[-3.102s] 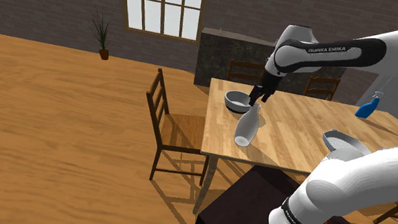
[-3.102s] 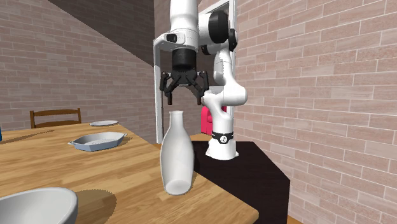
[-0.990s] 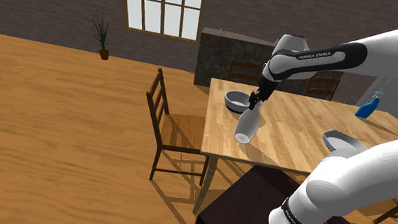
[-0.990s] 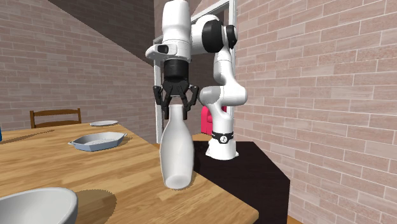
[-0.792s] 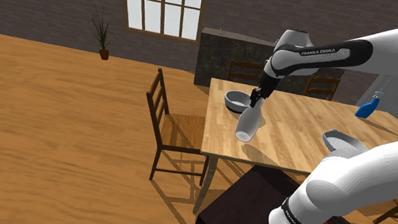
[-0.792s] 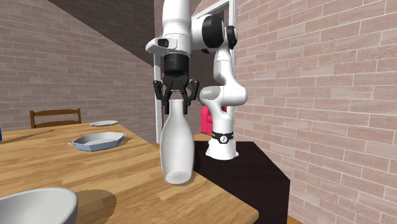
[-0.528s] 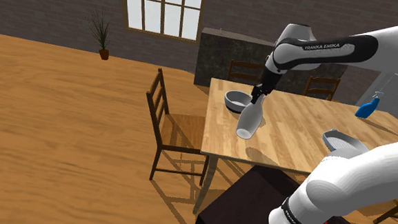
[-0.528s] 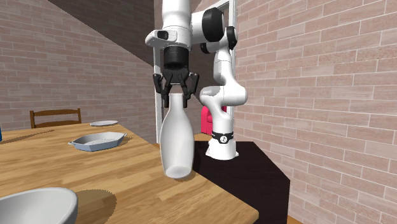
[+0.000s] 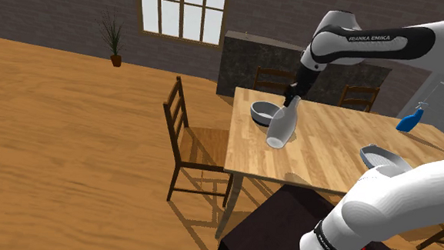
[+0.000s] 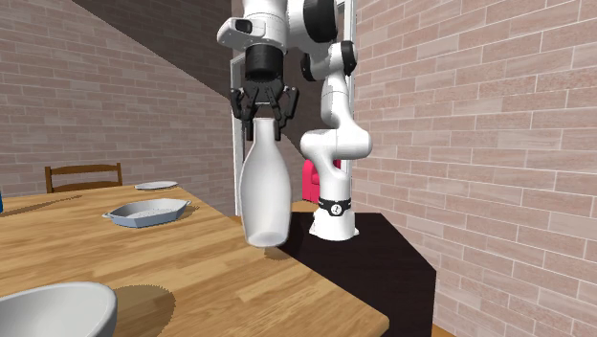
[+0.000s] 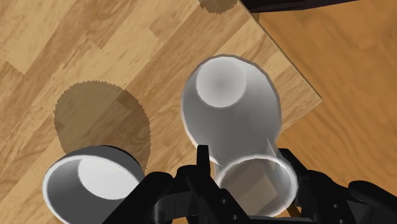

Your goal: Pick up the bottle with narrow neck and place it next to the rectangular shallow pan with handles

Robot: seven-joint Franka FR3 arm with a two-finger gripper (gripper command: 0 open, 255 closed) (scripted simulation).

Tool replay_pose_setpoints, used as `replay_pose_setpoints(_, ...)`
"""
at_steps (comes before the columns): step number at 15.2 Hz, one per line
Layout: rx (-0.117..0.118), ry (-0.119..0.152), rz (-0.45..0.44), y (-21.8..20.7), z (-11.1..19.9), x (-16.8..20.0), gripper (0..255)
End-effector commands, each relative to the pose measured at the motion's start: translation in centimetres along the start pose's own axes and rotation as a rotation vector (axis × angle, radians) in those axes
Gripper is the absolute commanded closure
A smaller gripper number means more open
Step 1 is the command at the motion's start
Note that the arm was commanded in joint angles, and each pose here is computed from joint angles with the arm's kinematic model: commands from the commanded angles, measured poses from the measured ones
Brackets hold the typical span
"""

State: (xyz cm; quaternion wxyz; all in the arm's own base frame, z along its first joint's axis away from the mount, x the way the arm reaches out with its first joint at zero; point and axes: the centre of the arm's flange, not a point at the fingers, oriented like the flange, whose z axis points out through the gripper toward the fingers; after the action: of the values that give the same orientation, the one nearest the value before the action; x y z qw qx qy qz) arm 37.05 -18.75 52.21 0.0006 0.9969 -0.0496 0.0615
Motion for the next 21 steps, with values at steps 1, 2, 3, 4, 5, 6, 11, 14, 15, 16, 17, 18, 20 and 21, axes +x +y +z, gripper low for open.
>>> replay_pose_setpoints(1, 0.0, 0.0, 0.0, -0.1, -1.0, 0.0, 255)
replay_pose_setpoints(2, 0.0, 0.0, 0.0, -0.1, -1.6, 0.1, 255)
replay_pose_setpoints(3, 0.0, 0.0, 0.0, -0.1, -2.1, 0.1, 255)
replay_pose_setpoints(4, 0.0, 0.0, 0.0, -0.1, -2.6, 0.2, 255)
replay_pose_setpoints(5, 0.0, 0.0, 0.0, -0.1, -3.1, 0.3, 255)
replay_pose_setpoints(6, 0.0, 0.0, 0.0, -0.1, -3.7, 0.3, 255)
replay_pose_setpoints(11, 0.0, 0.0, 0.0, -0.1, -6.3, 0.6, 255)
replay_pose_setpoints(14, 0.0, 0.0, 0.0, -0.1, -7.8, 0.8, 255)
replay_pose_setpoints(15, 0.0, 0.0, 0.0, -0.1, -8.4, 0.9, 255)
replay_pose_setpoints(16, 0.0, 0.0, 0.0, -0.1, -8.9, 1.0, 255)
replay_pose_setpoints(17, 0.0, 0.0, 0.0, -0.1, -9.4, 1.0, 255)
replay_pose_setpoints(18, 0.0, 0.0, 0.0, -0.1, -9.9, 1.1, 255)
replay_pose_setpoints(20, 0.0, 0.0, 0.0, -0.1, -11.0, 1.2, 255)
replay_pose_setpoints(21, 0.0, 0.0, 0.0, -0.1, -11.5, 1.3, 255)
